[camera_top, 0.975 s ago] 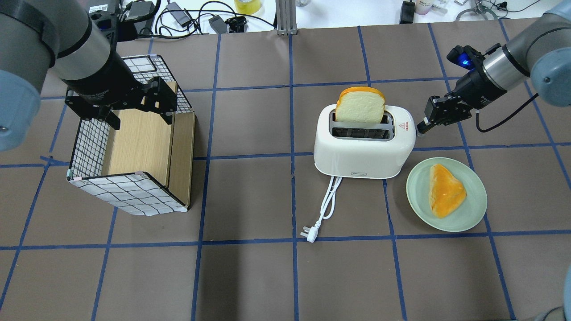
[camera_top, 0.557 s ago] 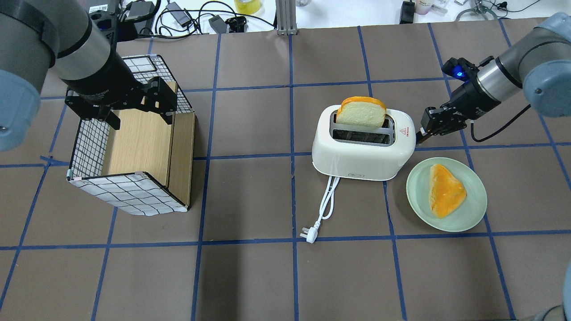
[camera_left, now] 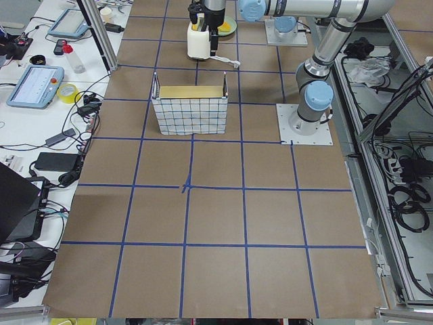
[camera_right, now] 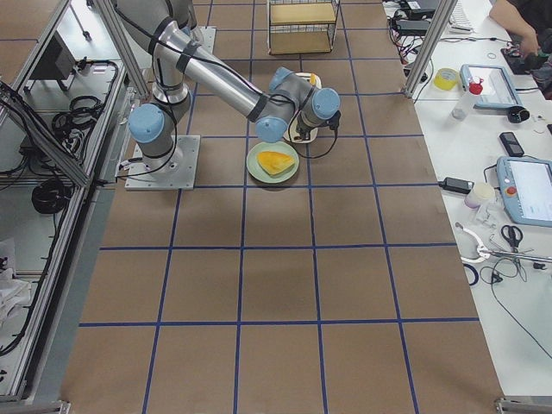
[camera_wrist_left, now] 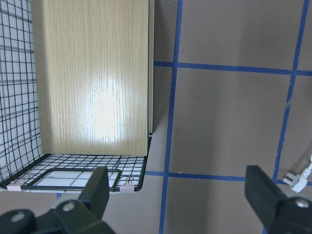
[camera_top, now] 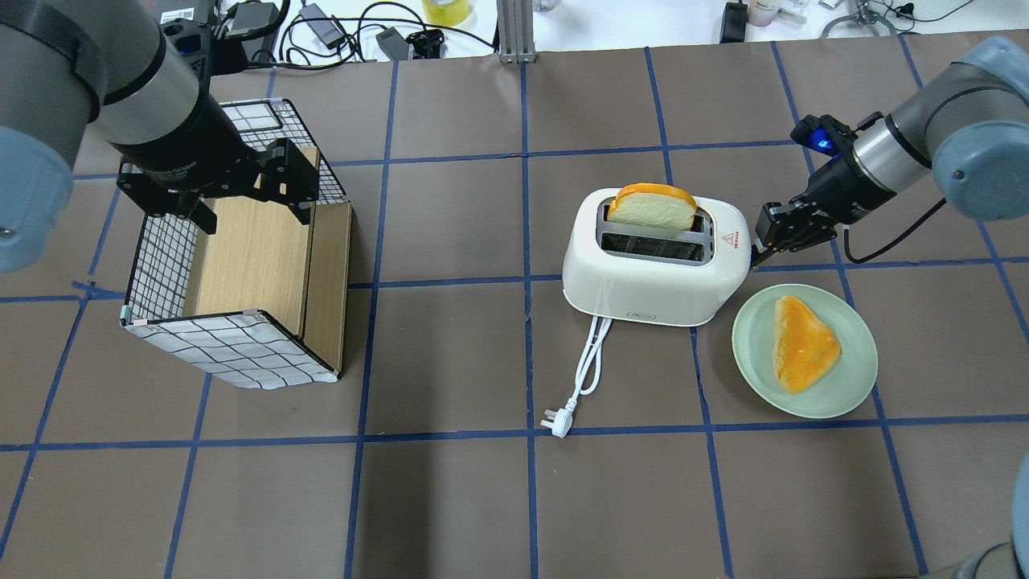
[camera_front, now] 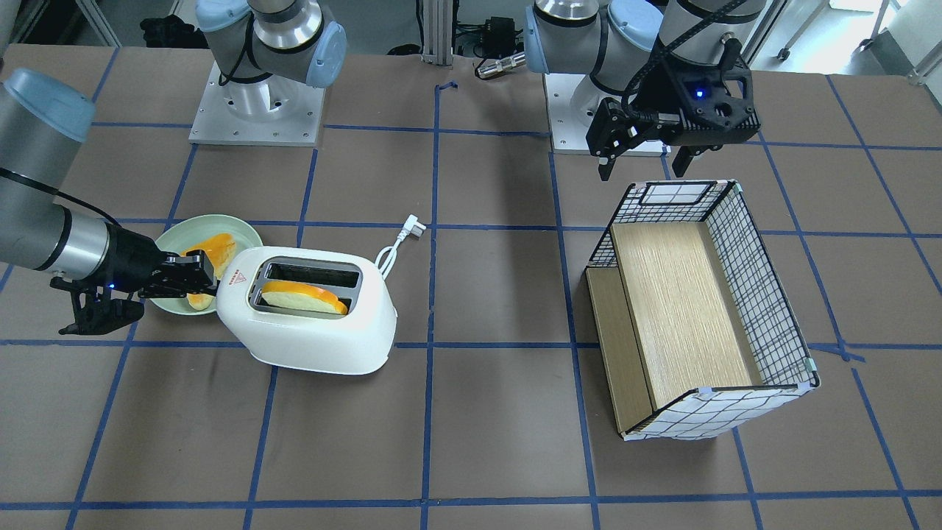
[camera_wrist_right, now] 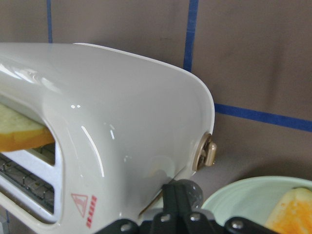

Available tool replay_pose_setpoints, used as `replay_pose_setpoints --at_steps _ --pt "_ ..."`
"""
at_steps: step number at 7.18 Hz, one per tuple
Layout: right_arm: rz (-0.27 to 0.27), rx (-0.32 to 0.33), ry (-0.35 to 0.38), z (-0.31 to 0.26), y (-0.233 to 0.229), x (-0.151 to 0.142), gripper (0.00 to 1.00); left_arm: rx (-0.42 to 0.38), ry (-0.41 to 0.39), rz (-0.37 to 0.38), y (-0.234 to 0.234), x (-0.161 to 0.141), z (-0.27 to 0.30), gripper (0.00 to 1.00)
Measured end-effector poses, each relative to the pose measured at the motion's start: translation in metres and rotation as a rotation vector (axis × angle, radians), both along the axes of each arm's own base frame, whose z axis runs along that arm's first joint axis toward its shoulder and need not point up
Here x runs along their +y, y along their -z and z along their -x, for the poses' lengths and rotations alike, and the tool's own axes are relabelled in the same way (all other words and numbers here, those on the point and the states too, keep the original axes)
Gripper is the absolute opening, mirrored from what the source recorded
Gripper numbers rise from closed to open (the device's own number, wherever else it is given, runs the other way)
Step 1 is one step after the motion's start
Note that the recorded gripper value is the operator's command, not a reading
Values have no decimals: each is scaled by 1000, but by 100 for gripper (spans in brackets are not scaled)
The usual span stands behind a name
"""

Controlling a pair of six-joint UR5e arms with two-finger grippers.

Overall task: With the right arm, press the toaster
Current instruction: 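Press the toaster lever down with the right gripper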

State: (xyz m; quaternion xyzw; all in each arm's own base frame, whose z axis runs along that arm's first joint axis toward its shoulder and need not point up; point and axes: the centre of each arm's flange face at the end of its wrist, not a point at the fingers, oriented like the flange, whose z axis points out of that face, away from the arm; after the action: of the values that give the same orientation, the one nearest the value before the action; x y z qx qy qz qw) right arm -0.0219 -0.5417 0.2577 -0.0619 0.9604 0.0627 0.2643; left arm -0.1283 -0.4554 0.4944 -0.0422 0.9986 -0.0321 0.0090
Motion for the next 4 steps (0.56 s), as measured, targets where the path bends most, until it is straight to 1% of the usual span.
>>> replay_pose_setpoints --at_steps 4 --pt "-28 16 -4 3 12 -1 0 0 0 0 0 0 0 100"
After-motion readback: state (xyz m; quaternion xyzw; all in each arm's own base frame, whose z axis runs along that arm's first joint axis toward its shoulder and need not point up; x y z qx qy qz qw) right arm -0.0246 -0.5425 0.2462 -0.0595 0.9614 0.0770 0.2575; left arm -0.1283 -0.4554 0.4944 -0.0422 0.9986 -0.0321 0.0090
